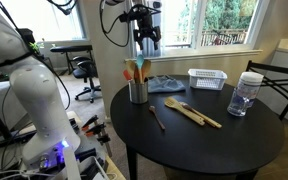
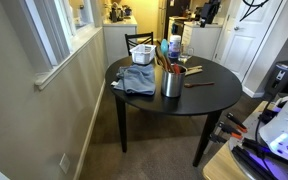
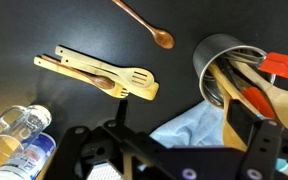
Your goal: Pick up the wooden spoon on the far left of the table on put it in the silver utensil holder
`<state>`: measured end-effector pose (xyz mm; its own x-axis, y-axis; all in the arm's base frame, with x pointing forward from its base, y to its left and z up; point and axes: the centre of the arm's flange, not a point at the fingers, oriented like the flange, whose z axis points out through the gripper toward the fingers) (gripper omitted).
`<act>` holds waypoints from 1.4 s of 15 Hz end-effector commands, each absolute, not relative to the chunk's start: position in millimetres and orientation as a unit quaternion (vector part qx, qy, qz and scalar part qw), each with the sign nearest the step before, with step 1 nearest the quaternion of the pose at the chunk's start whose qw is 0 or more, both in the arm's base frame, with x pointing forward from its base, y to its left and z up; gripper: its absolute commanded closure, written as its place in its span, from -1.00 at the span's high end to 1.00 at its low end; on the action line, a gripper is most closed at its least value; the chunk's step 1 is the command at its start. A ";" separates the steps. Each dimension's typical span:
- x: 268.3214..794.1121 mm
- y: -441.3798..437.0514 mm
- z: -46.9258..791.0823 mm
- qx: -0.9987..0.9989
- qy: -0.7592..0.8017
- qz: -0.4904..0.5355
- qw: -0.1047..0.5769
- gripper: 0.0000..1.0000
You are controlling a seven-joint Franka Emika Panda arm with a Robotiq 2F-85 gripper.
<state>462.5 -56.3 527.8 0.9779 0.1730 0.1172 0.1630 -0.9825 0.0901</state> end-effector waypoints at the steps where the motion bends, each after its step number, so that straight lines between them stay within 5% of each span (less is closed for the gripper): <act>1: 464.5 -58.8 530.0 0.993 0.093 0.058 0.035 1.00; 13: 586.5 -139.4 531.3 0.984 -0.022 0.059 -0.166 1.00; 21: 618.6 -147.7 505.6 0.988 0.063 -0.019 -0.142 1.00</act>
<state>602.0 -138.1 504.0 0.9992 0.0405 0.0060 0.0404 -0.9496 -0.3109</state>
